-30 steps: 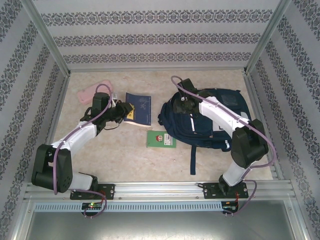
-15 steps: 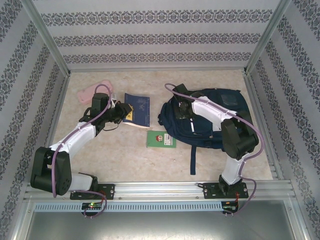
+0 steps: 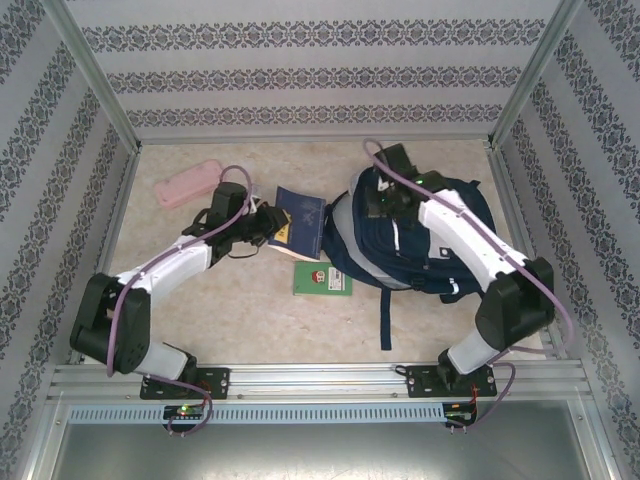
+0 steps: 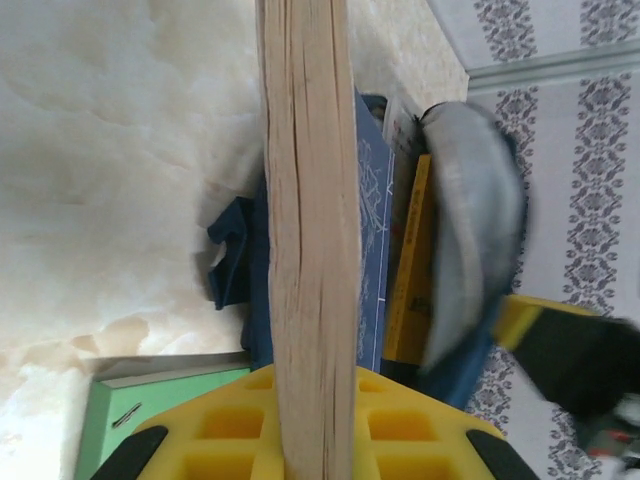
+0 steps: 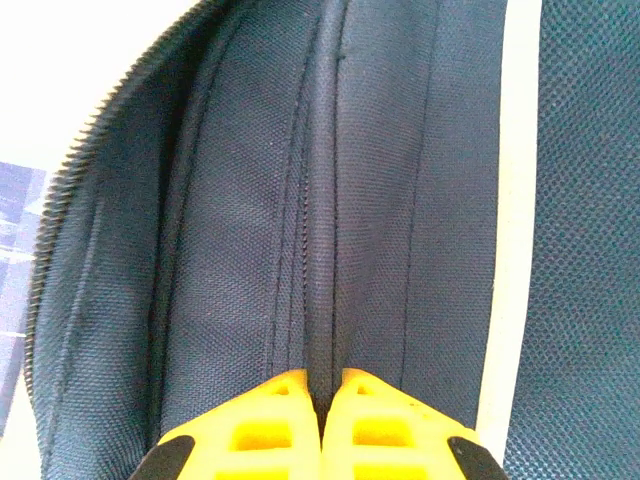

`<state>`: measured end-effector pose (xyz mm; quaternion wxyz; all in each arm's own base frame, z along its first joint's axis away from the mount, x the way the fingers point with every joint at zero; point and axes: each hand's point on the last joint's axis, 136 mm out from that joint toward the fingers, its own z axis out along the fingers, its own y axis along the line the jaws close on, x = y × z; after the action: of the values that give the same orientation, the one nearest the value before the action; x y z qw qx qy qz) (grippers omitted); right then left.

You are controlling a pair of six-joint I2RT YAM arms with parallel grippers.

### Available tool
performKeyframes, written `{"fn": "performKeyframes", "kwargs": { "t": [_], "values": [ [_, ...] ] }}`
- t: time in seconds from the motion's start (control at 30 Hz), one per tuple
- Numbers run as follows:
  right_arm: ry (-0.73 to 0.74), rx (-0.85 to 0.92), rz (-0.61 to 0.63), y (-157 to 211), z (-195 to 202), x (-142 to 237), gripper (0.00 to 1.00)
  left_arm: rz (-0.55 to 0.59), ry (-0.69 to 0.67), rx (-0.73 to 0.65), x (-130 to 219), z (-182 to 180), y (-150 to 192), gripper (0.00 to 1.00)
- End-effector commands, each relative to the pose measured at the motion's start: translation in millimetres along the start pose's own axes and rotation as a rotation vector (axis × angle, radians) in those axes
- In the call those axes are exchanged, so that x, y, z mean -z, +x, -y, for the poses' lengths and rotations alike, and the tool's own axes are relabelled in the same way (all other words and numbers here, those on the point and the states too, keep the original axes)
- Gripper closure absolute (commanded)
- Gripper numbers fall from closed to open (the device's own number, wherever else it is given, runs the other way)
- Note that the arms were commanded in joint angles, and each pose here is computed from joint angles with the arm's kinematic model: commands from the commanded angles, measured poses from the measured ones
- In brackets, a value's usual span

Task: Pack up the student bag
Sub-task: Place the book in the student bag.

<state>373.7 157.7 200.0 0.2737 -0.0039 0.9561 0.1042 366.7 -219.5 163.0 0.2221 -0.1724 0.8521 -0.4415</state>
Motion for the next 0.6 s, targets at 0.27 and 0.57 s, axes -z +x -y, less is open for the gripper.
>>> {"fn": "performKeyframes", "kwargs": {
  "t": [0.27,0.57],
  "values": [
    [-0.424,-0.156,0.197,-68,-35,108,1.0,0.01,0.18,-0.102,-92,97,21,1.0],
    [-0.447,-0.205,0.204,-58,-27,127,1.0,-0.063,0.185,-0.145,-186,133,71,1.0]
  ]
}}
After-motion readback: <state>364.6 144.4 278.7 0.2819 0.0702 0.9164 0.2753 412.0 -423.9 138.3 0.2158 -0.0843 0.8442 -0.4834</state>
